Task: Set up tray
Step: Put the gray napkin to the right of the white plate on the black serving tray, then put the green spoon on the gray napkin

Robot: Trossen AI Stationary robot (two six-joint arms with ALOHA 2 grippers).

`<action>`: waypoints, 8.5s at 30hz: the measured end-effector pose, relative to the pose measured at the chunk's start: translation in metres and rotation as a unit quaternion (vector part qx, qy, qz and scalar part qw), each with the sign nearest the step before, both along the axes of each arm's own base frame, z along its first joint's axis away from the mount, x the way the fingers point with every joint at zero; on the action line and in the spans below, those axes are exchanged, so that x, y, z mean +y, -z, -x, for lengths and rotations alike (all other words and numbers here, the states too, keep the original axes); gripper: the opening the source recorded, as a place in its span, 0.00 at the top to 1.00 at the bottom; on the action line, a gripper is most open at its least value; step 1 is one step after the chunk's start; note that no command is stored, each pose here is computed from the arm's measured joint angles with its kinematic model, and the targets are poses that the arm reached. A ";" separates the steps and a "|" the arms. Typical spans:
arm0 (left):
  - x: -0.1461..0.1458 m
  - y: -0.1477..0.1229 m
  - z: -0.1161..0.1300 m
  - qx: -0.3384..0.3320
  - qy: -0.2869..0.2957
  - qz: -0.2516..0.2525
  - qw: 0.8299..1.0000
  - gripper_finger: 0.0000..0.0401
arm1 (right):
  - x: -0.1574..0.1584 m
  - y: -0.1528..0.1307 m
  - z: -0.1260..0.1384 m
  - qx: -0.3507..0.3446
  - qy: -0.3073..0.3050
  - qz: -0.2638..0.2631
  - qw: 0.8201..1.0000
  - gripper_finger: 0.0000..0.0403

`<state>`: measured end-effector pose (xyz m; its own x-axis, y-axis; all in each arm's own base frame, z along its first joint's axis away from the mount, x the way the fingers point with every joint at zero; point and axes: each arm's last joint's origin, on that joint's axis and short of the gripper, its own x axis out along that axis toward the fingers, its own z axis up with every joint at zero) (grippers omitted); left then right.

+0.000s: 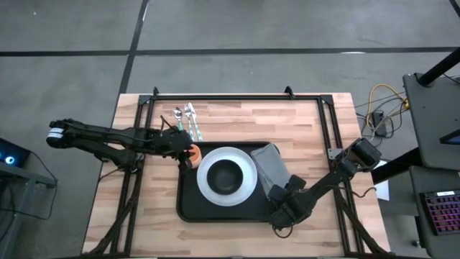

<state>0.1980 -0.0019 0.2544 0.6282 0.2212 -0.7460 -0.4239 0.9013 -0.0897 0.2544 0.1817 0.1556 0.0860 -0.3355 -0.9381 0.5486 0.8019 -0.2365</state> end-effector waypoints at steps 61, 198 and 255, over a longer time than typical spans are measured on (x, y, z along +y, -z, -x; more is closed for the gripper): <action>-0.002 0.000 0.000 0.003 0.020 0.018 1.000 0.75 | -0.012 -0.027 -0.035 0.021 -0.028 -0.106 0.994 0.66; -0.001 0.002 0.002 0.015 0.023 0.010 1.000 0.75 | 0.055 0.002 -0.071 0.081 -0.327 0.071 0.939 0.56; 0.169 0.015 -0.010 0.020 -0.411 0.012 0.911 0.75 | -0.149 -0.073 -0.054 -0.168 -0.121 0.269 0.941 0.58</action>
